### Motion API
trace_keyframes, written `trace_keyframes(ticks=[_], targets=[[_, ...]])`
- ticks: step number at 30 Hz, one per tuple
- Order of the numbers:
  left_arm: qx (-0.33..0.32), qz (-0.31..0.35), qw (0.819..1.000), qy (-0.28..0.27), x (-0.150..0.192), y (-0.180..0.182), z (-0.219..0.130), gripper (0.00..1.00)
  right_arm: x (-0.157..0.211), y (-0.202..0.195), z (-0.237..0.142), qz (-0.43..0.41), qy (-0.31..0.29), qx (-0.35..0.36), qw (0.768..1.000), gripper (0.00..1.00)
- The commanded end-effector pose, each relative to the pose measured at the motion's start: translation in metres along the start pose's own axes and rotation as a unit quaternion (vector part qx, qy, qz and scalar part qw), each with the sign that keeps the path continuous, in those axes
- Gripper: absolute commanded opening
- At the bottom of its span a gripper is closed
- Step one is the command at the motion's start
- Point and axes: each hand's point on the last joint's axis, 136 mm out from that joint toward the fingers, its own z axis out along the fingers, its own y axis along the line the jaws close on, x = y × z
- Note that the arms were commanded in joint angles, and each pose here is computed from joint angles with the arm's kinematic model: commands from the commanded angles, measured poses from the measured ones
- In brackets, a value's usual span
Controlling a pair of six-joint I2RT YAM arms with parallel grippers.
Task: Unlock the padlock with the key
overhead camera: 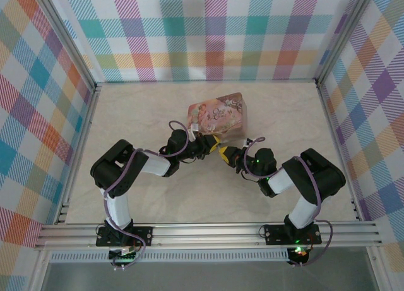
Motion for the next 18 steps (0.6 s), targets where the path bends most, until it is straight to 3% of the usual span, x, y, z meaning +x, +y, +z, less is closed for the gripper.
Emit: trace_keyframes(ticks=[1, 18], targets=[[0.053, 0.018, 0.998, 0.030, 0.011, -0.030, 0.003, 0.00, -0.009, 0.022, -0.001, -0.018, -0.016, -0.034, 0.999, 0.00], [0.082, 0.029, 0.995, 0.042, 0.019, -0.042, 0.006, 0.00, -0.027, 0.021, -0.011, 0.109, -0.075, -0.042, 0.990, 0.00]])
